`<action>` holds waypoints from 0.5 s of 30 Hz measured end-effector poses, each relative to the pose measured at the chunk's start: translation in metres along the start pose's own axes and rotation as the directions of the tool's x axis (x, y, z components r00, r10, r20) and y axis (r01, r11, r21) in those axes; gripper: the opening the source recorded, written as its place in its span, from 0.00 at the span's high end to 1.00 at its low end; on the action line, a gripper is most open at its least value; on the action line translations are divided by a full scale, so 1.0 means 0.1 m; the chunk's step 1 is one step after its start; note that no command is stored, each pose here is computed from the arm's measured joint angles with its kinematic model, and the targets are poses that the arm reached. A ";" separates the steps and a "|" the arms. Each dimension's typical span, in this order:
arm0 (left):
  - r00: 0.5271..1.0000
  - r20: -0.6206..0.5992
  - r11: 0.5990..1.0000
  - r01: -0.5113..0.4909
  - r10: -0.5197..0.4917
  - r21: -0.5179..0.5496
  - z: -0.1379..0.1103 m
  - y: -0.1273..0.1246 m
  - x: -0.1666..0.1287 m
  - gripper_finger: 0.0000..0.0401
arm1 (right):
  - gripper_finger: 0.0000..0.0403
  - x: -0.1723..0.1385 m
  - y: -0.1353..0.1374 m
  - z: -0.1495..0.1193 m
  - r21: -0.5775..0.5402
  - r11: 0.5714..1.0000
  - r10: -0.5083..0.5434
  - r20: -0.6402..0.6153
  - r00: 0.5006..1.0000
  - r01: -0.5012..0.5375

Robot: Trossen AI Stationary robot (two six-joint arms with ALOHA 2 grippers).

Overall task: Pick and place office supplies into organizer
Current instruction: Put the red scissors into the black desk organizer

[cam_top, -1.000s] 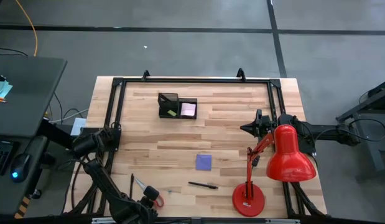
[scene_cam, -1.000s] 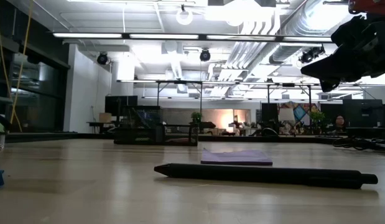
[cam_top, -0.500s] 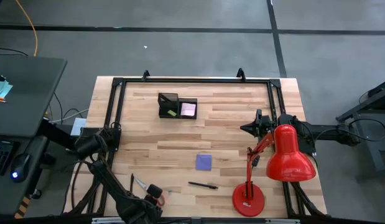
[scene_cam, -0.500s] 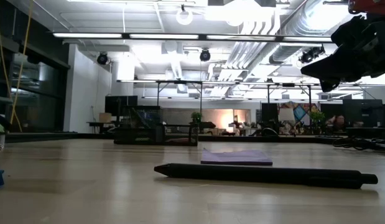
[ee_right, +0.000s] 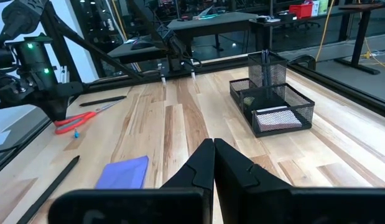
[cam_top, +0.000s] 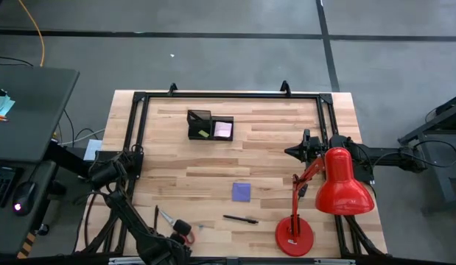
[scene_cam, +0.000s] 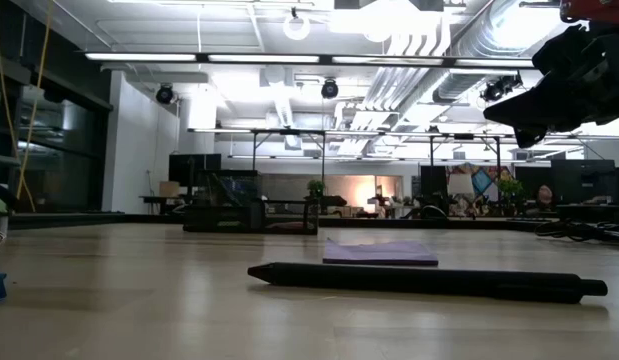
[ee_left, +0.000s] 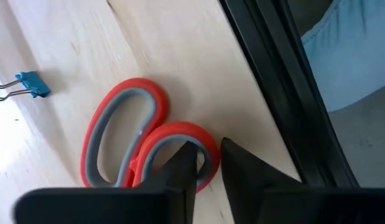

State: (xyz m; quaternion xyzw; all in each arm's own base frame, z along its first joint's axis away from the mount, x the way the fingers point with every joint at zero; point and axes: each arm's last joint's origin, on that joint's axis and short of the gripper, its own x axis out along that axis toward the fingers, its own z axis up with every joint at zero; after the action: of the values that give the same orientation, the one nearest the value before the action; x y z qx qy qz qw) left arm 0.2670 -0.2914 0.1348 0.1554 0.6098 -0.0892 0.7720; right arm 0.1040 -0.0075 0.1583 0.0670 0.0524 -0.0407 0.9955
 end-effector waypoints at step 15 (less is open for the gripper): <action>0.991 0.058 0.993 -0.116 0.118 -0.034 0.03 0.05 0.03 0.97 | 0.99 0.00 0.00 0.00 0.000 1.000 0.000 0.000 1.000 0.000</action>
State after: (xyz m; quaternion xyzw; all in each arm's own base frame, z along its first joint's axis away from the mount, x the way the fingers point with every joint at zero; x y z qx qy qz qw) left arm 0.2722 -0.2872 0.1330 0.1762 0.5774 -0.0391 0.7963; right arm 0.1040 -0.0075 0.1583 0.0670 0.0524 -0.0407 0.9955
